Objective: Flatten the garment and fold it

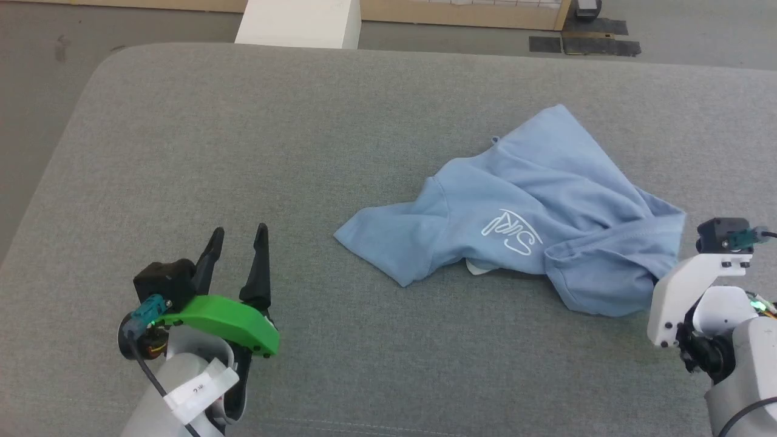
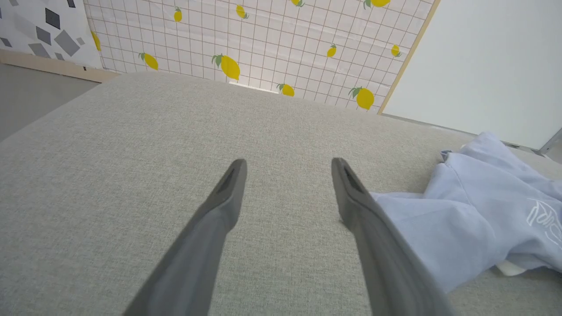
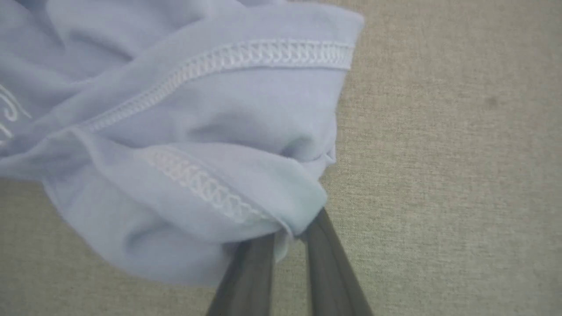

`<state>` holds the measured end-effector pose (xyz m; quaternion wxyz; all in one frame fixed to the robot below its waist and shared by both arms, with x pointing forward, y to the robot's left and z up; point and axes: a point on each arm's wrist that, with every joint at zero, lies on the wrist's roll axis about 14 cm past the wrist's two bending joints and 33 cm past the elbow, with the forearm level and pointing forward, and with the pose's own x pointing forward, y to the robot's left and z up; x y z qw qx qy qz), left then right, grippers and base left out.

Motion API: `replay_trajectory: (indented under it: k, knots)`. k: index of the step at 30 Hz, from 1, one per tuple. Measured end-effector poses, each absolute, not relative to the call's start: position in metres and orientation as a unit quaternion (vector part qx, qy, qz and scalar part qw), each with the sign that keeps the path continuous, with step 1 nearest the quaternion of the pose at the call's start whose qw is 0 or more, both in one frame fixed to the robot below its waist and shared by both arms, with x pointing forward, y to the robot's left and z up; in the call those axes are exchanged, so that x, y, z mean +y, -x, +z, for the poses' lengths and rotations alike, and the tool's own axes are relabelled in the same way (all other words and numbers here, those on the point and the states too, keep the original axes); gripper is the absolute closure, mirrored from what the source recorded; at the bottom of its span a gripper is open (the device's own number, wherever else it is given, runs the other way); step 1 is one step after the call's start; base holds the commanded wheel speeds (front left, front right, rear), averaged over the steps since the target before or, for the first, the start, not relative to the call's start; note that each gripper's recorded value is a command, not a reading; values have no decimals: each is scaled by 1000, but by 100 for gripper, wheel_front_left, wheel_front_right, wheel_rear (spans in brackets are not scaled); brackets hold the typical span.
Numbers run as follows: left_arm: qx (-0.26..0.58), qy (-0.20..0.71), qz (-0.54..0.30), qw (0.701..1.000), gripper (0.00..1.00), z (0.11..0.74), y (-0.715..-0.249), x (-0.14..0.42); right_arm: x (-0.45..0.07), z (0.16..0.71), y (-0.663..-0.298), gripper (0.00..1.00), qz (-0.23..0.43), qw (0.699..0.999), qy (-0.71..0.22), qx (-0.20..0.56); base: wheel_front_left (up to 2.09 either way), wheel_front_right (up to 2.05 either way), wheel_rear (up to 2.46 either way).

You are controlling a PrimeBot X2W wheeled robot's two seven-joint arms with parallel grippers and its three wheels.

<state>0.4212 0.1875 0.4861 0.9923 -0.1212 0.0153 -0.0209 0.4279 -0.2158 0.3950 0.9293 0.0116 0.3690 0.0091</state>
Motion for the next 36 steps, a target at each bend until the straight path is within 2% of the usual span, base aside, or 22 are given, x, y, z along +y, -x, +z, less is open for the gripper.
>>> replay_trajectory:
  k: [1,7,11,18,23,29,36]
  knots:
    - [16,122,-22,992,0,486,-421,187,-214,402,-431,0,8,937,-19,349,0,0,0]
    - [22,126,-26,991,0,485,-417,183,-226,489,-457,0,-28,985,-97,141,0,0,0]
    - [22,134,-30,990,0,488,-414,178,-242,521,-440,0,-53,992,-104,55,0,0,0]
    - [81,151,-63,983,0,480,-425,143,-269,505,-395,0,-95,988,-113,54,0,0,0]
    - [195,116,-104,968,0,470,-457,108,-272,502,-389,0,-99,987,-112,59,0,0,0]
    - [372,3,-115,921,0,426,-468,99,-272,493,-390,0,-99,986,-112,76,0,0,0]
    - [459,-57,-121,878,0,381,-463,97,-279,475,-390,0,-112,982,-112,99,0,0,0]
